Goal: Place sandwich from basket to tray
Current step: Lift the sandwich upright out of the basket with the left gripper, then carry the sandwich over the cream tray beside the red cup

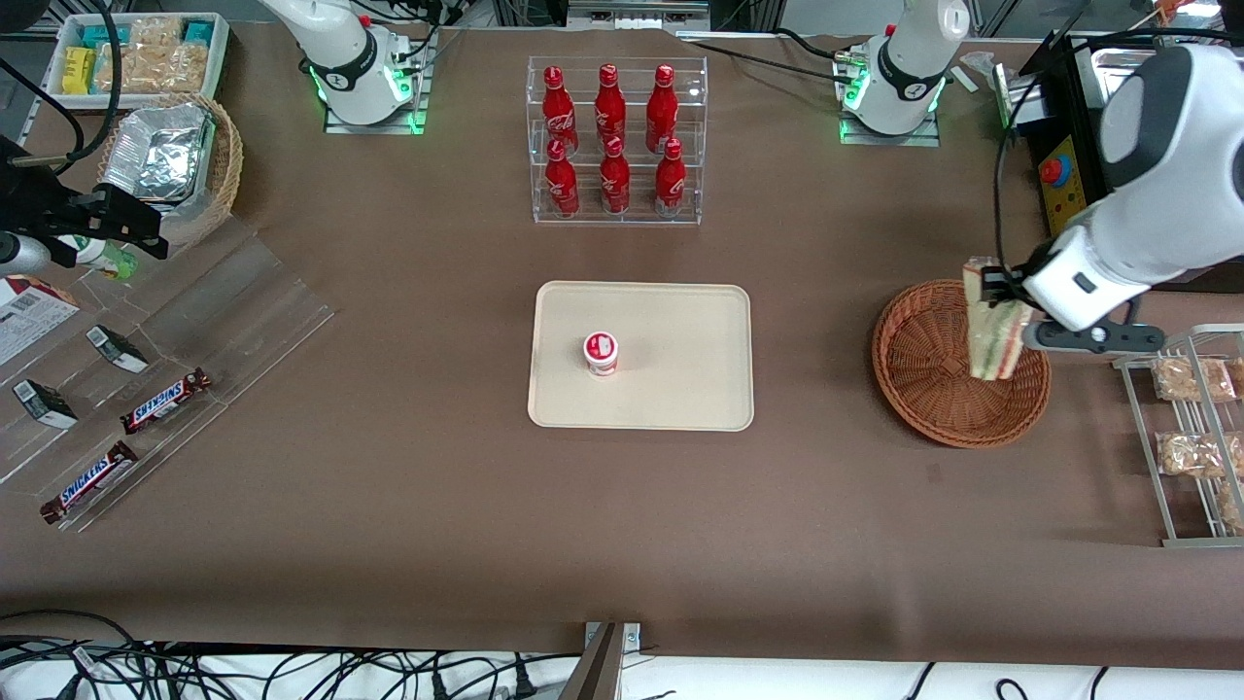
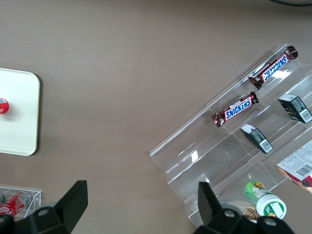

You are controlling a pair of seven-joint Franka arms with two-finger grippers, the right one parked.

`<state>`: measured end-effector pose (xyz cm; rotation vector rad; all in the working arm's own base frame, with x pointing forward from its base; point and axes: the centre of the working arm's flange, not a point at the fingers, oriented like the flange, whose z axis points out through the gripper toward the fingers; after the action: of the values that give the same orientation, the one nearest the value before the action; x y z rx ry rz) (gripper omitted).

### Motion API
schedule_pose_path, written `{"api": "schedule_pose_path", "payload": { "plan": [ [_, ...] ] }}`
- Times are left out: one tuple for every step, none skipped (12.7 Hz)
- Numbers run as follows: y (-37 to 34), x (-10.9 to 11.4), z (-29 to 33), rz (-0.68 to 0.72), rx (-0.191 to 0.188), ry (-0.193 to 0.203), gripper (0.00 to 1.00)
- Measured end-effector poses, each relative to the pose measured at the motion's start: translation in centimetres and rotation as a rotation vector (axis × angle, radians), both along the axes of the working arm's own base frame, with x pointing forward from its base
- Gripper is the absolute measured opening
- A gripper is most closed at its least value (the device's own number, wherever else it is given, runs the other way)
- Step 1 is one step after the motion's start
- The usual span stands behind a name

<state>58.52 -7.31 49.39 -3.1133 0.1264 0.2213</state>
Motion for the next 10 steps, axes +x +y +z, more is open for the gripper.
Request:
{"api": "schedule_pose_path", "payload": {
  "plan": [
    [-2.3, -0.3, 0.2, -0.04, -0.007, -0.004, 0.19],
    [-4.6, -0.7, 0.4, -0.076, -0.021, -0.004, 0.19],
    [-6.8, -1.2, 0.5, -0.099, -0.046, -0.002, 0.19],
    [-8.7, -1.7, 0.6, -0.1, -0.066, -0.005, 0.19],
    [-10.3, -2.0, 0.8, -0.087, -0.075, -0.016, 0.19],
    [-12.0, -2.3, 0.9, -0.071, -0.08, -0.028, 0.19],
    [-13.6, -2.6, 0.7, -0.05, -0.084, -0.034, 0.19],
    [-15.4, -2.9, 0.2, -0.028, -0.091, -0.037, 0.19],
    [-17.1, -3.1, -0.6, -0.008, -0.101, -0.039, 0.19],
    [-18.8, -3.3, -1.6, 0.011, -0.11, -0.038, 0.19]
  ]
}}
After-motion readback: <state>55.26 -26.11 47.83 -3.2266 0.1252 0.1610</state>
